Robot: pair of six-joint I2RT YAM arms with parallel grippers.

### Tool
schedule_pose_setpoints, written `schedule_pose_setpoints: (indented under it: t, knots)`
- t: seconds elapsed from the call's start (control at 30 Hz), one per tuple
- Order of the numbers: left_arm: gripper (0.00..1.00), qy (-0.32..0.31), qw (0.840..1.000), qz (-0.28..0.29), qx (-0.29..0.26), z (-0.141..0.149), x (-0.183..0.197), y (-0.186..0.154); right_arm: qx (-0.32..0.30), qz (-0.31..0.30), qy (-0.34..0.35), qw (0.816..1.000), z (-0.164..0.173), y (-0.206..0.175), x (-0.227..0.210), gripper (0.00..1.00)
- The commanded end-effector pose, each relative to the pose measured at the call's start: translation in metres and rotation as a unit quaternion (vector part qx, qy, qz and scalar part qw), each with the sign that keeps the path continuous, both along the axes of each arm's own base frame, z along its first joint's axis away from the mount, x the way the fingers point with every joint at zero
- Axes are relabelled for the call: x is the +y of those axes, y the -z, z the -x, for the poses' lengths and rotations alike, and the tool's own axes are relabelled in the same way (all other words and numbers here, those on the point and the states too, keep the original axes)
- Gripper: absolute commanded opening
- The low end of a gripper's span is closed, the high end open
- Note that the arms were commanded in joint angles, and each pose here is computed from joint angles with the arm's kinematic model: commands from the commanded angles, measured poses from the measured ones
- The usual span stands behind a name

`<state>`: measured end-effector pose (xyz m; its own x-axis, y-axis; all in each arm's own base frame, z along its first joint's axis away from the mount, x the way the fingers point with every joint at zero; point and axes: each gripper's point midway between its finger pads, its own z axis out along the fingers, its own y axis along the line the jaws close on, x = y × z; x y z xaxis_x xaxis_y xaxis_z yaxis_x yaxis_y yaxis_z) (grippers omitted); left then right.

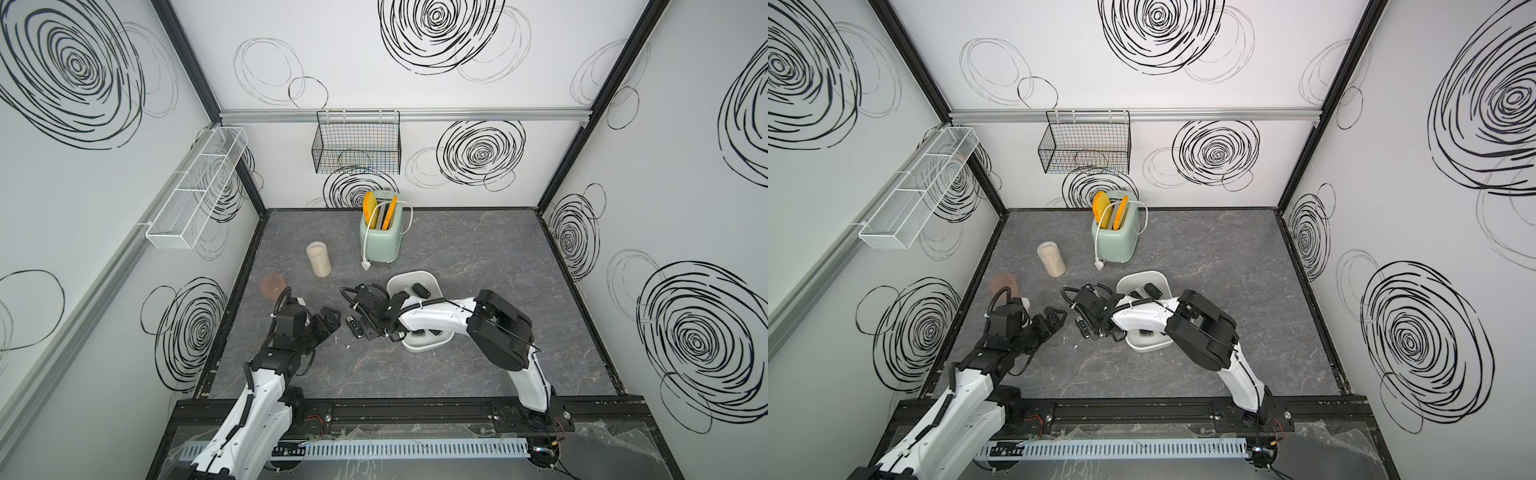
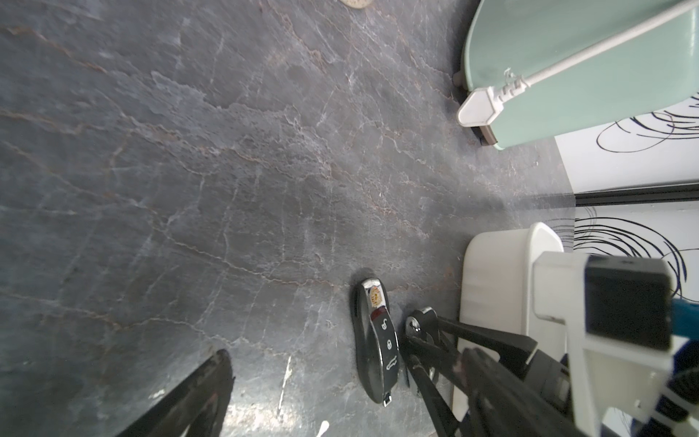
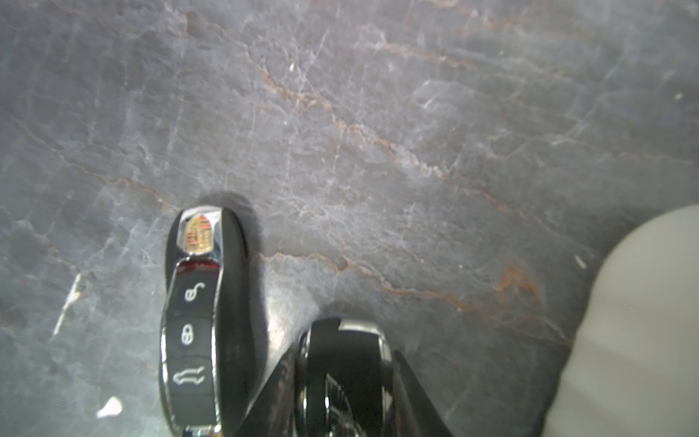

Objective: Place the car key into the storage box
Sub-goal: Pick up the car key from the center of the board.

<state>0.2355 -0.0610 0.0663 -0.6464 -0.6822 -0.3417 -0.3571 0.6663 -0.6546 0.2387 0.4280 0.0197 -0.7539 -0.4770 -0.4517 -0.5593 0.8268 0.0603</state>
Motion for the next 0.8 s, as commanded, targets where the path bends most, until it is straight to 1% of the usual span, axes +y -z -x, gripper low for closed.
schedule_pose_setpoints:
  t: [0.0,0.1,0.27,0.5,0.77]
  knots:
    - [0.98,0.005,1.0,0.001,-0.015,-0.004,-0.001,-0.003,0.026,0.039,-0.004,0.999,0.014,0.016,-0.018,0.3]
    - [0.98,0.005,1.0,0.0,-0.013,-0.004,-0.001,-0.003,0.021,0.035,-0.007,0.999,0.013,0.011,-0.015,0.26]
    - [0.98,0.009,1.0,0.002,-0.013,-0.004,-0.003,-0.003,0.019,-0.001,-0.018,1.0,0.01,-0.01,-0.001,0.26]
    - [0.98,0.02,1.0,0.005,-0.013,-0.004,-0.006,-0.004,0.024,-0.087,-0.026,0.996,0.003,-0.058,0.022,0.26]
    - [0.98,0.025,1.0,0.004,-0.007,-0.005,-0.007,-0.004,0.0,-0.165,-0.012,0.986,-0.015,-0.12,0.014,0.26]
